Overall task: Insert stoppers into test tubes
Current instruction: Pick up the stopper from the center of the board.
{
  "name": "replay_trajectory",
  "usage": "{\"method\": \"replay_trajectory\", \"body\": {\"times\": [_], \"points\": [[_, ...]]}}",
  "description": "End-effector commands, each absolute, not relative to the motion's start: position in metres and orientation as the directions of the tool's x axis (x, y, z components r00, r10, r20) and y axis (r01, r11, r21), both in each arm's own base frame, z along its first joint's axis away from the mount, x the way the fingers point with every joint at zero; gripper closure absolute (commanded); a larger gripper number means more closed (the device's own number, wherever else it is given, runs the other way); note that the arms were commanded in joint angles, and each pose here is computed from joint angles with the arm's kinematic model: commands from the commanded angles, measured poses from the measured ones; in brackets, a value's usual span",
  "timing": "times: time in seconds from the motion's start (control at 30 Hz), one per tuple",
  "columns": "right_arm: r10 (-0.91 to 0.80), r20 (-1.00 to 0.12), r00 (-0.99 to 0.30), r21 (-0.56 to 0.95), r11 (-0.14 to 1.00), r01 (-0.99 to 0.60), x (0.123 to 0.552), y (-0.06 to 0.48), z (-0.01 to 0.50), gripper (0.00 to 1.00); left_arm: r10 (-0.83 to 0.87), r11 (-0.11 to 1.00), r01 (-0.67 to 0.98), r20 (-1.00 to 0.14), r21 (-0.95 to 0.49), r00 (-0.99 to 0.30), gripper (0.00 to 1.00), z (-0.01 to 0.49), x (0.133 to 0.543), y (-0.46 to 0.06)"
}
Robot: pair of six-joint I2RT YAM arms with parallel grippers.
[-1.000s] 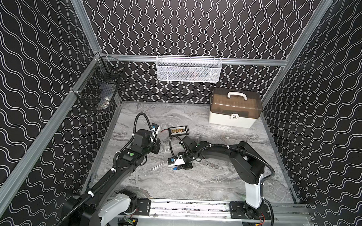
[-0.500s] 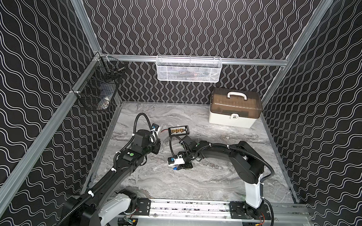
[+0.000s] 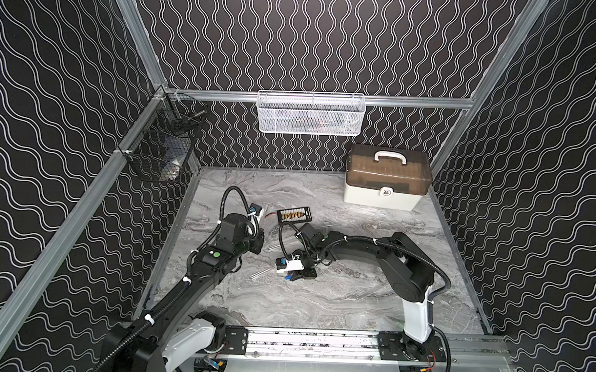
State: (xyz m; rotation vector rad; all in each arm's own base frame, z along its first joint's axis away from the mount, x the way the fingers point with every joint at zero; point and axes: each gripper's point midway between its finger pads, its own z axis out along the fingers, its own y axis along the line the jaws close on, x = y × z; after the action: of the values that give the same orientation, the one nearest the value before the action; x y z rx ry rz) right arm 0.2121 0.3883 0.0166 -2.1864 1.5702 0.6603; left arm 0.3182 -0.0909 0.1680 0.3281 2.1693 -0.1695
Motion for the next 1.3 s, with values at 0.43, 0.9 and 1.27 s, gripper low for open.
{"method": "replay_trajectory", "body": {"times": [0.43, 0.9, 1.27], "points": [[-0.789, -0.56, 0.254, 0.011, -0.313, -0.95, 0.2115, 0.3878, 0.0048, 0.76, 0.178, 0.952, 0.305, -0.825, 0.007, -0.536, 1.0, 0.1717, 0.3192, -0.0917], [-0.782, -0.571, 0.25, 0.016, -0.315, -0.949, 0.2099, 0.3827, 0.0107, 0.74, 0.179, 0.952, 0.307, -0.827, 0.008, -0.533, 1.0, 0.1725, 0.3188, -0.0919], [-0.782, -0.568, 0.256, 0.017, -0.322, -0.946, 0.2099, 0.3827, 0.009, 0.82, 0.184, 0.951, 0.307, -0.828, 0.014, -0.53, 1.0, 0.173, 0.3182, -0.0911]]}}
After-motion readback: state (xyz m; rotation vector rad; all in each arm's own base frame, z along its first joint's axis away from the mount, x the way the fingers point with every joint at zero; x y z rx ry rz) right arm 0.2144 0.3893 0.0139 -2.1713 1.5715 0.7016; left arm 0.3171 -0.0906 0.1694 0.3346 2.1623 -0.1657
